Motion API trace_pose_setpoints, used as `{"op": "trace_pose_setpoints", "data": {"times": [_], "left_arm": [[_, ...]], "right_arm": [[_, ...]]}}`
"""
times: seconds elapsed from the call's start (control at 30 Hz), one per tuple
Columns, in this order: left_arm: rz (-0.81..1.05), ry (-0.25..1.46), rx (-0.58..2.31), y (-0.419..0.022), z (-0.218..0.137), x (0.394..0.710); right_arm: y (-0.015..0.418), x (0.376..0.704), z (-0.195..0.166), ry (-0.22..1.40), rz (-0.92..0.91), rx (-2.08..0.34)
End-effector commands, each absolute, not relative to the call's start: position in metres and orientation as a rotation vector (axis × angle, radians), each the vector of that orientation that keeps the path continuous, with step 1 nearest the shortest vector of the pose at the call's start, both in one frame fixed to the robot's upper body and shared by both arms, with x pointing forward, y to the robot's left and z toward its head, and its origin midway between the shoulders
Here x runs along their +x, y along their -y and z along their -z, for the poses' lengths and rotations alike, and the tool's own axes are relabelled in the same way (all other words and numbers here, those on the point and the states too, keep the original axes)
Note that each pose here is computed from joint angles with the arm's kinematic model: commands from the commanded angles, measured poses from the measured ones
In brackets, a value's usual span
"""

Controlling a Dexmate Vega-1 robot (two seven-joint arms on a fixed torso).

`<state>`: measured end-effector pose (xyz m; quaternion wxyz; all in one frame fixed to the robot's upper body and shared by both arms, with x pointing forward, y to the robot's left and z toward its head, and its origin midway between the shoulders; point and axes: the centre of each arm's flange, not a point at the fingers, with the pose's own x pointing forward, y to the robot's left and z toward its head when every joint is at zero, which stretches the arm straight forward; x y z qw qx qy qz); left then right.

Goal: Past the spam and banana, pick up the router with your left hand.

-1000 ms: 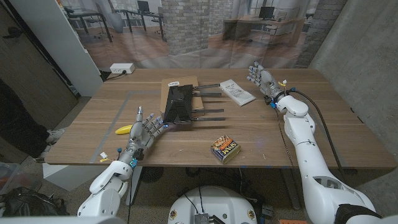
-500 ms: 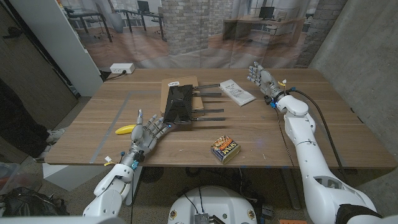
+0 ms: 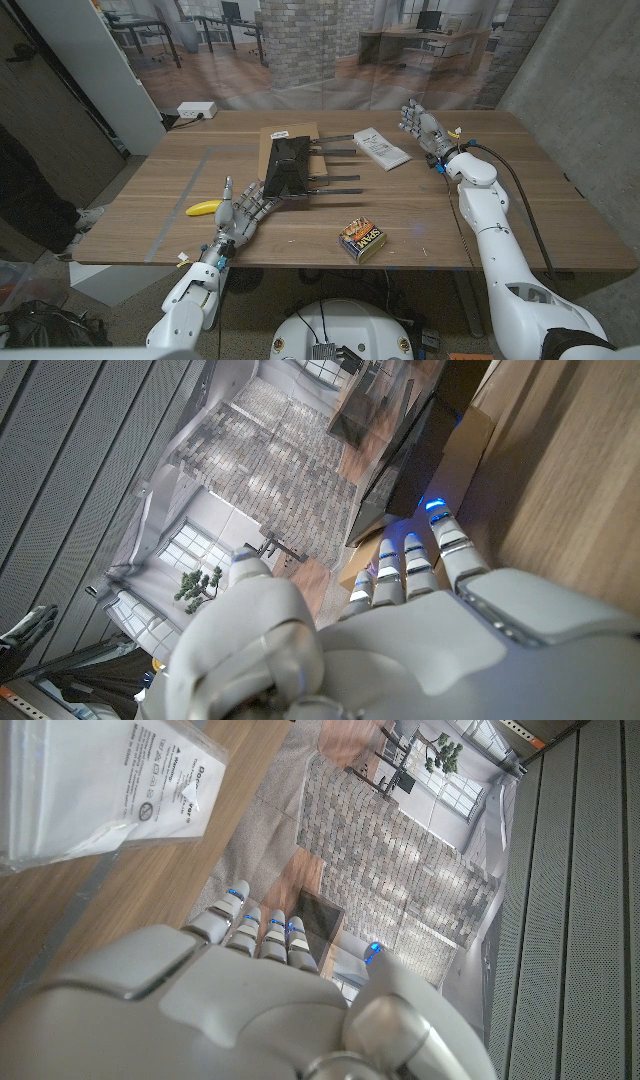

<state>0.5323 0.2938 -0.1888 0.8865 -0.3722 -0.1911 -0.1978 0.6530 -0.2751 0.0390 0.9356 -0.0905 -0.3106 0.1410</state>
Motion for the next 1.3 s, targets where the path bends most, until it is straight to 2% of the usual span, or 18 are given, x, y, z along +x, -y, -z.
{"op": "trace_pose_setpoints", "data": {"times": [0.03,0.53,0.9,1.3], "left_arm": [[0.444,0.342,-0.775,-0.275,0.182,0.546],[0.474,0.256,-0.686,-0.256,0.17,0.56],[0.497,0.177,-0.671,-0.243,0.171,0.556],[0.49,0.19,-0.639,-0.24,0.159,0.563]], "right_arm": [[0.281,0.655,-0.04,0.644,-0.284,-0.182],[0.289,0.662,-0.04,0.658,-0.282,-0.163],[0.293,0.667,-0.04,0.658,-0.276,-0.155],[0.296,0.669,-0.04,0.662,-0.281,-0.148]]}}
